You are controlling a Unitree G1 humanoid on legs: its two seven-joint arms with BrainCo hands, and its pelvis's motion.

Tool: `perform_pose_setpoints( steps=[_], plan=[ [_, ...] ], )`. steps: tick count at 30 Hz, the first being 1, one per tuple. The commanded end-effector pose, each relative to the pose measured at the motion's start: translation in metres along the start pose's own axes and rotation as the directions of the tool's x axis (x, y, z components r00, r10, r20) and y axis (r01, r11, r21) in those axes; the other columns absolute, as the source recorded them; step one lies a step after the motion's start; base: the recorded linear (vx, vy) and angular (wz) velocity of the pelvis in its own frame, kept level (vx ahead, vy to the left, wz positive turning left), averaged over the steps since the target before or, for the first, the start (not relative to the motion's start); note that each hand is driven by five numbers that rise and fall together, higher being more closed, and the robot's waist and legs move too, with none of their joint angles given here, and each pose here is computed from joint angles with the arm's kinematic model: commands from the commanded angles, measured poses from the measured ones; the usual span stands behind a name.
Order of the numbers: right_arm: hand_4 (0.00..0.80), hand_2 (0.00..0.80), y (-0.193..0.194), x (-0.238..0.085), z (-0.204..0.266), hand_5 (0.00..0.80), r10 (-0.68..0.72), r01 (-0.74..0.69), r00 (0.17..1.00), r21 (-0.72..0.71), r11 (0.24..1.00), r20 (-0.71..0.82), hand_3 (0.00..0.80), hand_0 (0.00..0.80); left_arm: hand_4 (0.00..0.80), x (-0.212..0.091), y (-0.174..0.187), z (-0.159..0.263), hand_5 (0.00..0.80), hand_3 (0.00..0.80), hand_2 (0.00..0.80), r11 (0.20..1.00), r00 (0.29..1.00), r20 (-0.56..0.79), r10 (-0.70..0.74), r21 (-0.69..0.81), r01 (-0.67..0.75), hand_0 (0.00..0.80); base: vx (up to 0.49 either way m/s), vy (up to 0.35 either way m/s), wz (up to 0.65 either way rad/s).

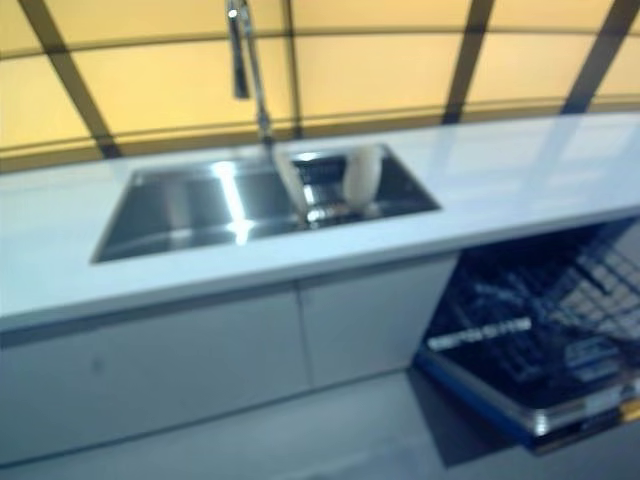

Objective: Take plates into dishwasher

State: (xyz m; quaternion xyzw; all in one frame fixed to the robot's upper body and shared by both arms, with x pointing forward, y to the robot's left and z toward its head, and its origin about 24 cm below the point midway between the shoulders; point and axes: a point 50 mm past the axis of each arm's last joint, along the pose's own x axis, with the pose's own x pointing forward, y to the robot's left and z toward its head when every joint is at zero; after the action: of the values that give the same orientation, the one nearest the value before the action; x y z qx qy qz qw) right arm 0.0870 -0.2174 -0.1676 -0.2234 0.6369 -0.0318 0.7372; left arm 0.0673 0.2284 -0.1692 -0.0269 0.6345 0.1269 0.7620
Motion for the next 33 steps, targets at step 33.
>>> perform_pose_setpoints(
  steps=[33],
  plan=[
    [0.000, 0.000, -0.011, 0.002, -0.005, 0.000, -0.049, 0.049, 0.999, 0.143, 0.989, -0.006, 0.000, 0.000, 0.000, -0.002, 0.016, -0.027, 0.000, 0.000, 0.000, 0.993, 0.994, -0.102, 0.039, 0.112, -0.028, 0.000, 0.158, -0.018, 0.07]
  ],
)
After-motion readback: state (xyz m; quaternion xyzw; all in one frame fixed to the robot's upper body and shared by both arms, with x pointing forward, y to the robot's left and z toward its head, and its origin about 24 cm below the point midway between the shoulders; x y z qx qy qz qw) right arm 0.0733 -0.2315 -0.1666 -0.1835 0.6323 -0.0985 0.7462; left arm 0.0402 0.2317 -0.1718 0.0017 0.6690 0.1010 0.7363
